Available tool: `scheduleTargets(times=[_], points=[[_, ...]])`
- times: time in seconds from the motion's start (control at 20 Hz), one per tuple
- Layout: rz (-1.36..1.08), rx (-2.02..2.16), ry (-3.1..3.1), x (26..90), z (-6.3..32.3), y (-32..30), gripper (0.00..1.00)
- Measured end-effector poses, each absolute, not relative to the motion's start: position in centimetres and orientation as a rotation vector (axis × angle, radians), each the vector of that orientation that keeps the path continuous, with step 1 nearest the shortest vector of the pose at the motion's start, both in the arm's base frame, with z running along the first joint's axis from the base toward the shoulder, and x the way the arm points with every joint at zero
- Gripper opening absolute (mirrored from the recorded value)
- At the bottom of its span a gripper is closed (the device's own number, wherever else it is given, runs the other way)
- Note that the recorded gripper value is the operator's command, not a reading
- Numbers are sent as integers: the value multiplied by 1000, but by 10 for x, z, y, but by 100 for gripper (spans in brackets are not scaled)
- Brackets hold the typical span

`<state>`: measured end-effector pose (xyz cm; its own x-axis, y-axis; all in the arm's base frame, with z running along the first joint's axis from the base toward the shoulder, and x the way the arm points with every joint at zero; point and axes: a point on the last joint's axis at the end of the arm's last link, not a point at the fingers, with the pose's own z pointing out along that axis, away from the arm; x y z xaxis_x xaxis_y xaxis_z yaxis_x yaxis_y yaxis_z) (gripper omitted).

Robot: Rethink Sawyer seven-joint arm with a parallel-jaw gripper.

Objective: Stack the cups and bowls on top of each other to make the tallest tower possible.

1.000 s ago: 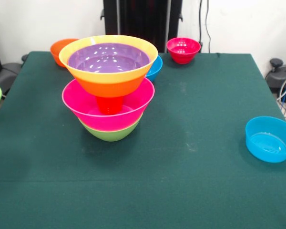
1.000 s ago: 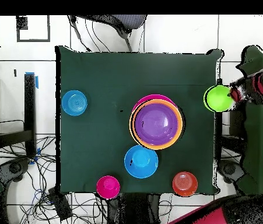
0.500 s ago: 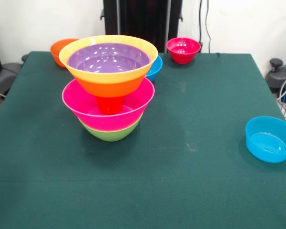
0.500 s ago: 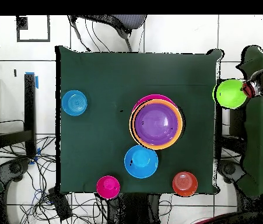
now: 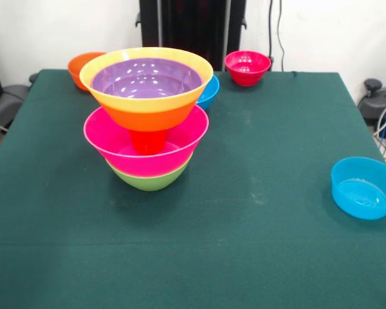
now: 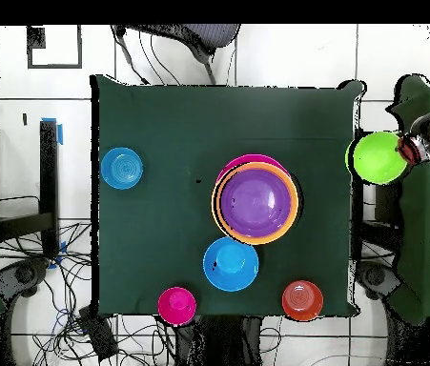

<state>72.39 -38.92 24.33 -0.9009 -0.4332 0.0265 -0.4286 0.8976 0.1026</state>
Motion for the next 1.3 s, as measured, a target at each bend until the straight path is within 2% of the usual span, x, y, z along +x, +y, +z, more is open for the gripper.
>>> scheduleTargets(times=[0.8, 1.3], points=[[-164, 785, -2938, 698, 312, -308, 0], [-97, 764, -2978, 686, 371, -295, 0]])
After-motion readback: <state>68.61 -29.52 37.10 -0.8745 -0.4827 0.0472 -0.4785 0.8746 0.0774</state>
